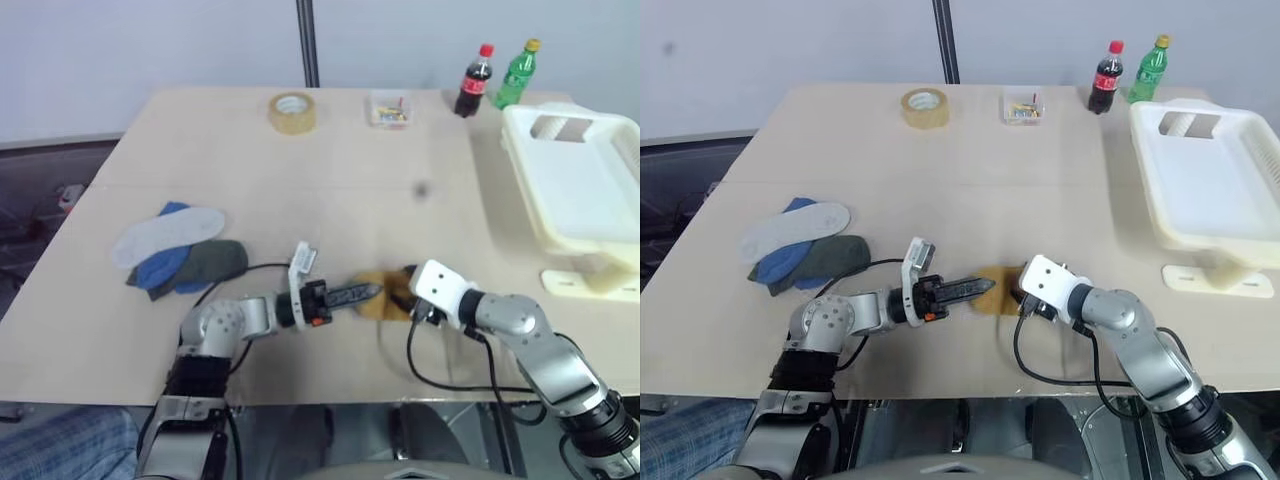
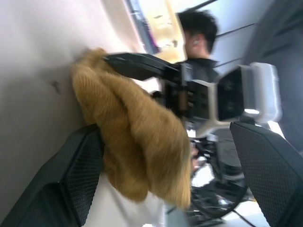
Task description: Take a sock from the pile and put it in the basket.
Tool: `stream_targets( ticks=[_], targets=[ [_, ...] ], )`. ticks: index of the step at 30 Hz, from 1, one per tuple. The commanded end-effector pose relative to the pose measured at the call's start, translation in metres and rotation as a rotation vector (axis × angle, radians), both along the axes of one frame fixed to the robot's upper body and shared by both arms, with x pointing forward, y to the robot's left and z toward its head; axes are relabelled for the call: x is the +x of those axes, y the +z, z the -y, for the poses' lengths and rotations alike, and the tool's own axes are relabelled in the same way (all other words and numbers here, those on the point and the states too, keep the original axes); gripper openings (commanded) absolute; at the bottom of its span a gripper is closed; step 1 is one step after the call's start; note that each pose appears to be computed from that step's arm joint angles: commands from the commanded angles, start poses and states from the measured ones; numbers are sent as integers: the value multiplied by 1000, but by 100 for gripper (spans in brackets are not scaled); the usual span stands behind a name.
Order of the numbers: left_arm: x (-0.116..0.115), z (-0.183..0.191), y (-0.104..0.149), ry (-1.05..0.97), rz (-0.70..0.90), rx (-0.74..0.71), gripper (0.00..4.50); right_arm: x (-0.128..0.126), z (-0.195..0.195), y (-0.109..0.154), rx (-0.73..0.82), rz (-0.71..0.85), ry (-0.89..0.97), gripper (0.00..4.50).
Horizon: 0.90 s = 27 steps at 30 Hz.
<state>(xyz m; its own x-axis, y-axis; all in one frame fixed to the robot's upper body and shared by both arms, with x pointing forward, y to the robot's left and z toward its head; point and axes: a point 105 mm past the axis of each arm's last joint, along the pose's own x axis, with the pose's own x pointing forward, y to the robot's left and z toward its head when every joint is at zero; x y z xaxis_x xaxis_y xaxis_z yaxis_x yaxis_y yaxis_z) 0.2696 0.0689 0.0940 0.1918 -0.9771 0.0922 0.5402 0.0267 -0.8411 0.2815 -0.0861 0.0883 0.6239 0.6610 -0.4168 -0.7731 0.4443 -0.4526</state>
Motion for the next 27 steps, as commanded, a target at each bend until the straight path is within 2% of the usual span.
stream_targets(
  ticks=[1, 3, 8, 16, 20, 27],
  targets=[
    [-5, 1, 13, -37, 61, -74, 391, 1, 1, -3, -10, -7, -15, 296],
    [-6, 5, 12, -42, 69, -78, 333, 1, 0, -3, -5, -5, -17, 296],
    [-6, 18, 24, -56, 113, -160, 333, 0, -3, -4, -6, -12, -4, 296],
    [-4, 30, 23, -62, 126, -166, 333, 2, -3, 3, 4, 5, 0, 296],
    [-2, 33, 19, -60, 131, -151, 333, 0, 0, 16, 34, 16, -3, 296],
    [4, 36, 12, -46, 133, -129, 333, -18, 11, 54, 165, -43, -22, 296]
  ],
)
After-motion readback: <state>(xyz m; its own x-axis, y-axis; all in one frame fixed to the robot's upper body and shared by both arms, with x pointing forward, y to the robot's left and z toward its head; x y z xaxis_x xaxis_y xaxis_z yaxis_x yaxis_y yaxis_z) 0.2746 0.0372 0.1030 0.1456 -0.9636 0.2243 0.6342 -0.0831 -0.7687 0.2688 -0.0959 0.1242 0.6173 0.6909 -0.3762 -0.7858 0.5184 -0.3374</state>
